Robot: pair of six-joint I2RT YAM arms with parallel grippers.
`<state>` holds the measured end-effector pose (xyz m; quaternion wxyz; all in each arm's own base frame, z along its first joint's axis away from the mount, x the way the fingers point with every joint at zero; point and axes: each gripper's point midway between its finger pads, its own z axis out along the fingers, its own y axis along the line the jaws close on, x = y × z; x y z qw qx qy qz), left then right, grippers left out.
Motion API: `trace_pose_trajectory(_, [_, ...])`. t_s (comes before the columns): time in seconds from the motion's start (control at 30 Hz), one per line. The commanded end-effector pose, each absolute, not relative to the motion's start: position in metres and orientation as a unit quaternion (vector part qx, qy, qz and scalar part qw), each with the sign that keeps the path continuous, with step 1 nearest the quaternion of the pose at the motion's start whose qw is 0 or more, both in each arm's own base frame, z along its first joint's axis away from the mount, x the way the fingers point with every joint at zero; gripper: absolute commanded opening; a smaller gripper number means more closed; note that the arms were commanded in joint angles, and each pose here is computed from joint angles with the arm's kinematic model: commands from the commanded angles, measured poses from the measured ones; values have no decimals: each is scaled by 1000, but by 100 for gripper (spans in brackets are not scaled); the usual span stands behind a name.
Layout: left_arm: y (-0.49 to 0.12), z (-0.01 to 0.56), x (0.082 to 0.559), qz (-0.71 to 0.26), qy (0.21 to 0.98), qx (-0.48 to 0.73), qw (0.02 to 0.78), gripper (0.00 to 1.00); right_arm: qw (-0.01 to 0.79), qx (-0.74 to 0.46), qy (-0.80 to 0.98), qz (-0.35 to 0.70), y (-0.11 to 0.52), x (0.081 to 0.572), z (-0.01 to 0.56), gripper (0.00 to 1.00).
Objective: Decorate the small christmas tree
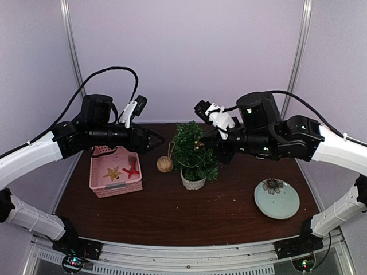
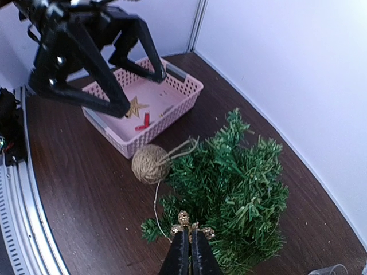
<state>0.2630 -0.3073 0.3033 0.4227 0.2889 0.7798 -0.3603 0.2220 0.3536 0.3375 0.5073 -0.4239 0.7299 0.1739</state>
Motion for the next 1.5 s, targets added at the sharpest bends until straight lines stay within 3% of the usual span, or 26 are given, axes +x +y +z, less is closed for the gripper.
trace_pose_trajectory(0.0, [-301, 311, 268, -356, 773, 279, 445, 98, 489, -448, 742, 94, 348, 231, 317, 0])
trace_pose_trajectory(0.4, [-301, 308, 268, -357, 774, 280, 442, 98, 536, -368, 747, 140, 315, 223, 340, 0])
trace_pose_trajectory(0.63, [-305, 309, 271, -360, 772, 284, 440, 97, 536, -280, 778, 169, 286, 243, 333, 0])
trace_pose_trajectory(0.87, [-306, 310, 272, -360, 771, 286, 441, 98, 532, -317, 752, 226, 305, 231, 330, 0])
trace_pose_trajectory(1.47, [-308, 309, 276, -357, 771, 286, 442, 98, 527, -252, 793, 171, 289, 270, 305, 0])
